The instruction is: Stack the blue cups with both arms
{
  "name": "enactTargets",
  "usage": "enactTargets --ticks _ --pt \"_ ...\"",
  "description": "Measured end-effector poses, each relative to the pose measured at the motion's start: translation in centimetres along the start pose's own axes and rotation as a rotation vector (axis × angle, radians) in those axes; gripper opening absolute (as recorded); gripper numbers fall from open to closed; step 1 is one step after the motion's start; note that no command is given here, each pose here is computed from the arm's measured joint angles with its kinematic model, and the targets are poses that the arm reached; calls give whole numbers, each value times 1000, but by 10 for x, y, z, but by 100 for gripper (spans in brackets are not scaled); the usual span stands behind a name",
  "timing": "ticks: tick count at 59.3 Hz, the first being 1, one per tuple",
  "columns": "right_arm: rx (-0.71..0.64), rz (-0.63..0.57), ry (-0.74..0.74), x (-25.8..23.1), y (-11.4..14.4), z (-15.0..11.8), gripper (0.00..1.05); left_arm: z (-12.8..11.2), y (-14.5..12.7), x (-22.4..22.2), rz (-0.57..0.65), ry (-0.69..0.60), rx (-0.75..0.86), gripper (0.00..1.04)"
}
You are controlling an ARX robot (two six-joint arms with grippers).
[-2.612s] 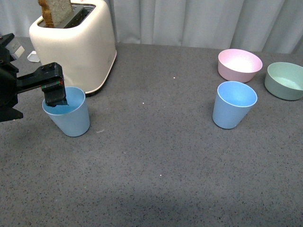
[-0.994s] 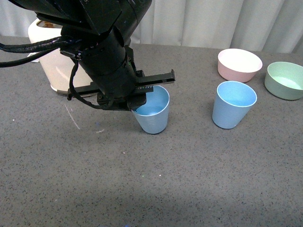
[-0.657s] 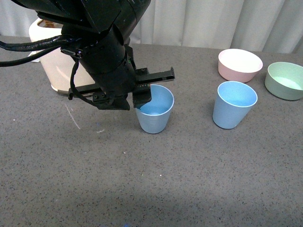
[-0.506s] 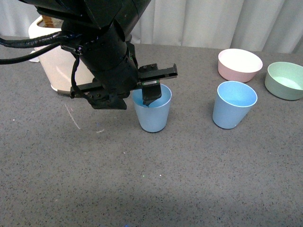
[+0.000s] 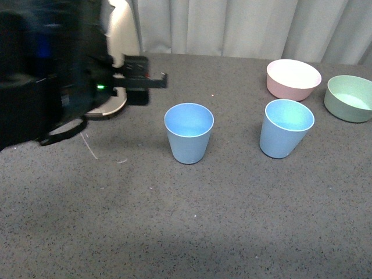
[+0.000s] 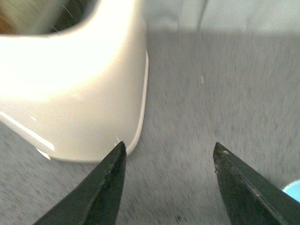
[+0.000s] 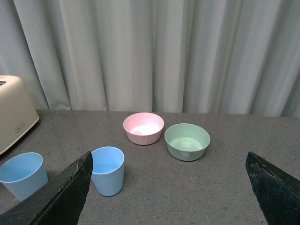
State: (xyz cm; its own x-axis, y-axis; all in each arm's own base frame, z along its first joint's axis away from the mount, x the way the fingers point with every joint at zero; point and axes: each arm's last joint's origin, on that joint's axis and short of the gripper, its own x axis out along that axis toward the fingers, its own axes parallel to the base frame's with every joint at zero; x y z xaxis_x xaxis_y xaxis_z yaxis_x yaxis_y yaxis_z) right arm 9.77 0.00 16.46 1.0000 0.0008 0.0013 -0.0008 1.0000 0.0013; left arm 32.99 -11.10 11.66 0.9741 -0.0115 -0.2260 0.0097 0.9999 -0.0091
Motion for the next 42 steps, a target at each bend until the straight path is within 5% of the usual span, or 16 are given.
enactTargets --ticks 8,16,42 --pt "0 1 0 0 0 0 95 35 31 -42 2 -261 -39 28" --pt "0 1 0 0 0 0 95 25 53 -71 8 -206 -9 5" --pt "0 1 0 0 0 0 95 14 90 -144 9 -216 0 4"
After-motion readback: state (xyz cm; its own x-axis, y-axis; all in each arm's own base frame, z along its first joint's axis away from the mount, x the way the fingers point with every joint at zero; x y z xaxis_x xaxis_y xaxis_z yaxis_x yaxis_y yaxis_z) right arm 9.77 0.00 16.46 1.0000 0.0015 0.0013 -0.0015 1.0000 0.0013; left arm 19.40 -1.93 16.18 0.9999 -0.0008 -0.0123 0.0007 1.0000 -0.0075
